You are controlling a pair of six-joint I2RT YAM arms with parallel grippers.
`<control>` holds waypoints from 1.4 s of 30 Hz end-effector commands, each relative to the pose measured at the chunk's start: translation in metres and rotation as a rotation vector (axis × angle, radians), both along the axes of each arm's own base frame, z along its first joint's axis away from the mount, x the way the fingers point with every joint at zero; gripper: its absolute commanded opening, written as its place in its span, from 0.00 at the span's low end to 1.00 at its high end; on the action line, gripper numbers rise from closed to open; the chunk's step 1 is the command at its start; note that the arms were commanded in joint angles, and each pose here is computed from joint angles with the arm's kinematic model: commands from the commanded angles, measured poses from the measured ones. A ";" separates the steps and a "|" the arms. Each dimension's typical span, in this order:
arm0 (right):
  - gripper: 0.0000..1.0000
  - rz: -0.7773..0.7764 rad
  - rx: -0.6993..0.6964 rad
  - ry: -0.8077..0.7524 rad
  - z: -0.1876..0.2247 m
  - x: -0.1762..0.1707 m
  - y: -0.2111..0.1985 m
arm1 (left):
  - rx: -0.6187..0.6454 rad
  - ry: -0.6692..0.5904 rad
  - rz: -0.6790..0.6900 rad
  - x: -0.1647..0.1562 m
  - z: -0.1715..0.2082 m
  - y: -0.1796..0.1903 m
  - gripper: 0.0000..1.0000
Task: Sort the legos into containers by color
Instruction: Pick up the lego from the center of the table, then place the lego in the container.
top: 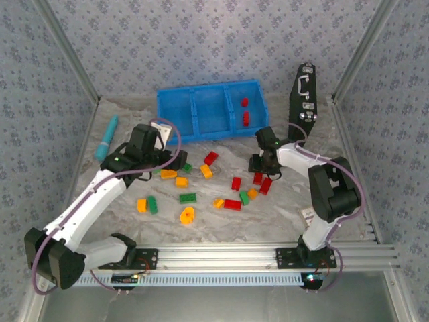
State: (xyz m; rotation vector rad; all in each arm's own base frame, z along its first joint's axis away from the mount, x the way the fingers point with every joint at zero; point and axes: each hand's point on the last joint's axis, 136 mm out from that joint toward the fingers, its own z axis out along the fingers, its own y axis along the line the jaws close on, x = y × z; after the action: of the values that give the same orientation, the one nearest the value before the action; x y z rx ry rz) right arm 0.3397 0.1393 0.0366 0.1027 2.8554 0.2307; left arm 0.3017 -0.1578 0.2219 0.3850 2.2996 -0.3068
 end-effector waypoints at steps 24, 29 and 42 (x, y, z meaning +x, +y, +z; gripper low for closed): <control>0.28 0.075 -0.100 -0.302 0.119 0.098 0.003 | 0.034 -0.034 0.030 -0.007 0.021 0.016 1.00; 0.28 0.107 -0.151 -0.398 0.135 0.150 0.008 | 0.035 -0.038 0.043 -0.008 0.021 0.019 1.00; 0.28 0.089 -0.188 -0.539 0.120 0.258 0.022 | 0.050 -0.043 0.089 -0.006 0.020 0.027 1.00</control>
State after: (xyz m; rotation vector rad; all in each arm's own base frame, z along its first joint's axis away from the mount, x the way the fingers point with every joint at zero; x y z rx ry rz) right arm 0.5779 0.1617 0.1434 -0.1080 2.3916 0.0277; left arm 0.2928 -0.1349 0.2313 0.3392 2.2987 -0.2068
